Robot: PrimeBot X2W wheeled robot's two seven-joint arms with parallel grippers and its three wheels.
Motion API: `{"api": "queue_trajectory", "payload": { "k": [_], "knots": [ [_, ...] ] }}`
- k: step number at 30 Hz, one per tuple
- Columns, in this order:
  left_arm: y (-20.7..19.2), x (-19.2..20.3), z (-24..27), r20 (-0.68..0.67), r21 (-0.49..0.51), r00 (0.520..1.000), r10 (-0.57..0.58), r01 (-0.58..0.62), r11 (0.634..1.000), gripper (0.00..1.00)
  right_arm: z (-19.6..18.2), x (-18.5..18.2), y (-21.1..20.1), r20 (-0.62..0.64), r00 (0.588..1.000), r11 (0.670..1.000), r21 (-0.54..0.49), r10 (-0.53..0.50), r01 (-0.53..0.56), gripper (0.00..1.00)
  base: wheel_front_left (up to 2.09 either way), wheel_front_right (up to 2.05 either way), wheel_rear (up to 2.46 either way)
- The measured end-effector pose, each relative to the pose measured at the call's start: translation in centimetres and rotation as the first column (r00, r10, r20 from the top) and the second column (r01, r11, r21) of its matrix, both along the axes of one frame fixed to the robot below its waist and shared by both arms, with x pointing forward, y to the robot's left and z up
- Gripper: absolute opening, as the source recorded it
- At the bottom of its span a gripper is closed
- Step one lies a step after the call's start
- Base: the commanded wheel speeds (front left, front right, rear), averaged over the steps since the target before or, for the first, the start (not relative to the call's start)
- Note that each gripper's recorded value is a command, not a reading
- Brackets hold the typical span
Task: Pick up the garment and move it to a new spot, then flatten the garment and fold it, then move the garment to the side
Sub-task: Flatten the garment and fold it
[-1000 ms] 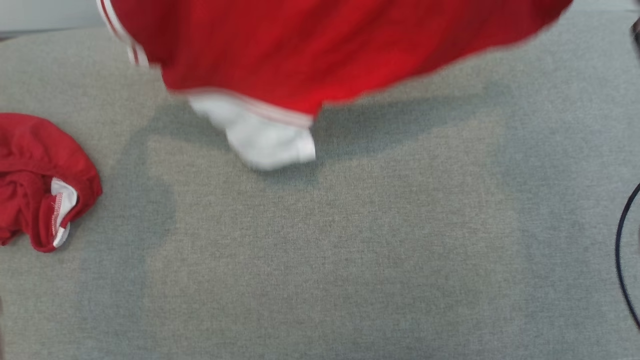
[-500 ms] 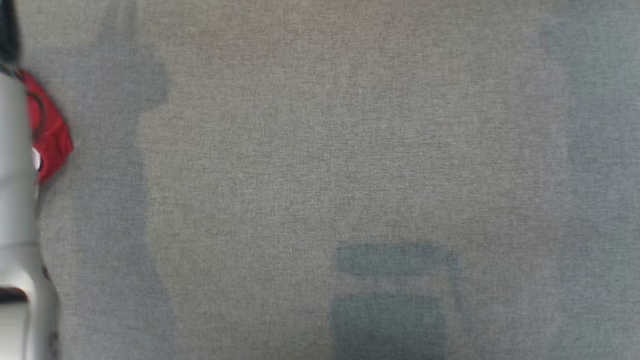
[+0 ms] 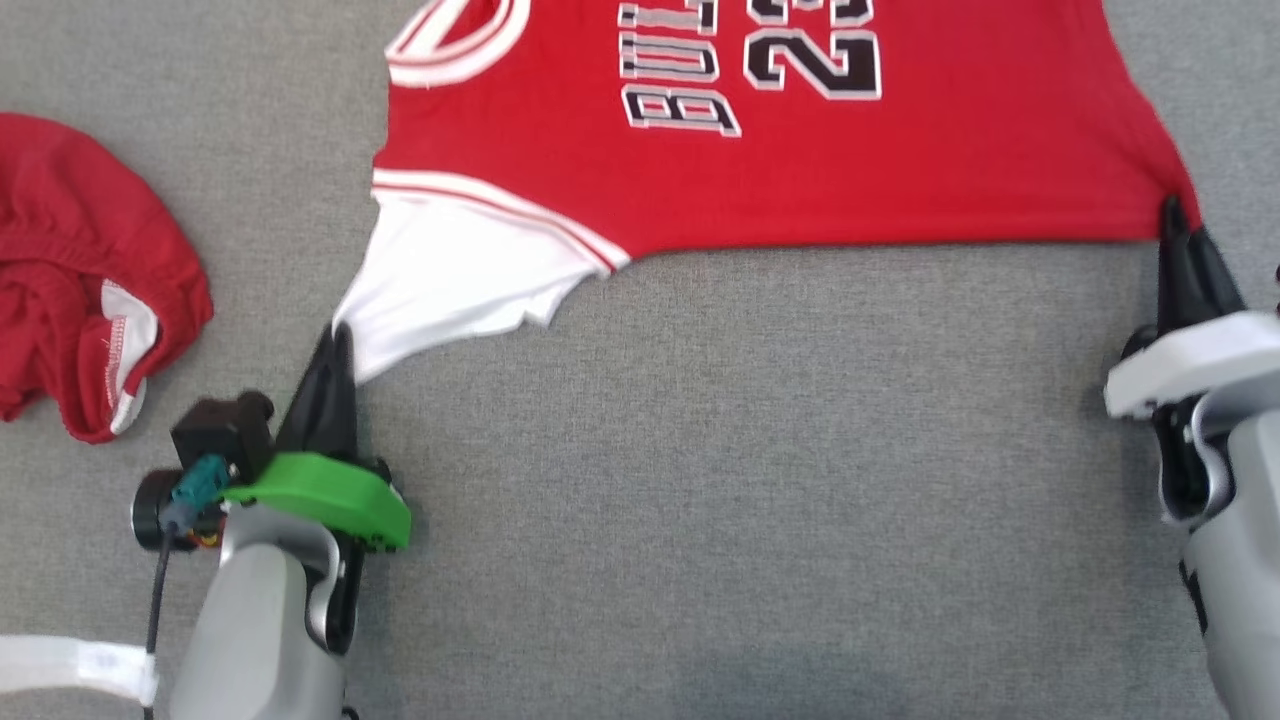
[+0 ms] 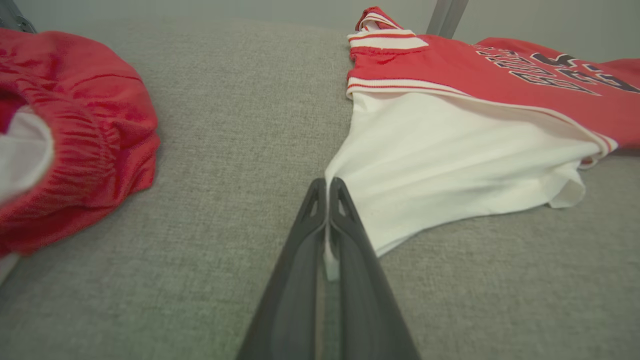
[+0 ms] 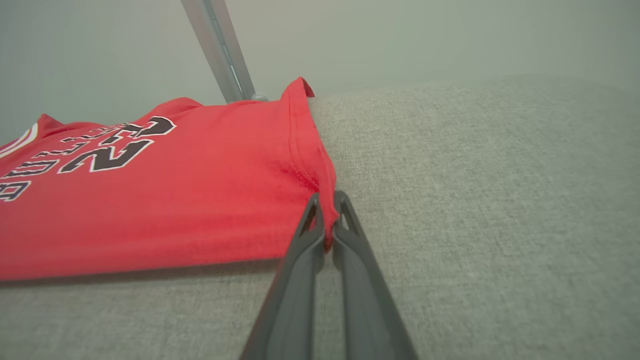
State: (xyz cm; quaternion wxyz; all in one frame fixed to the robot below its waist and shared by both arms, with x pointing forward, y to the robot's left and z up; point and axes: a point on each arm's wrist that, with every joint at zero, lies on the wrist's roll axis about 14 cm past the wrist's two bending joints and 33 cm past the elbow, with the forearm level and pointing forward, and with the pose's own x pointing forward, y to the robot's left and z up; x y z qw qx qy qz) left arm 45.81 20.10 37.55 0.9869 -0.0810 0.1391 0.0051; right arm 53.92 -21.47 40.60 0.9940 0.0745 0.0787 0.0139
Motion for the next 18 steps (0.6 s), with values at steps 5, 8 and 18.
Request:
{"api": "queue_trajectory", "payload": {
  "k": [5, 8, 18],
  "knots": [
    [-1.3, -5.3, -1.0, -0.065, -0.025, 0.998, -0.012, 0.011, 1.0, 0.0, -0.7, -5.7, -0.1, -0.059, 0.998, 1.0, 0.019, -0.011, 0.012, 0.0, 0.0, 0.0, 0.0],
    [-3.0, -8.1, -1.3, -0.091, -0.047, 0.994, -0.054, 0.05, 0.998, 0.0, -0.8, -9.1, -0.2, -0.088, 0.996, 1.0, 0.024, -0.017, 0.019, 0.0, 0.0, 0.0, 0.0],
    [-4.6, -16.4, -1.7, -0.129, -0.094, 0.989, -0.072, 0.06, 0.994, 0.0, -0.3, -17.9, -0.5, -0.11, 0.993, 0.999, 0.03, -0.04, 0.043, 0.0, 0.0, 0.0, 0.0]
  ]
}}
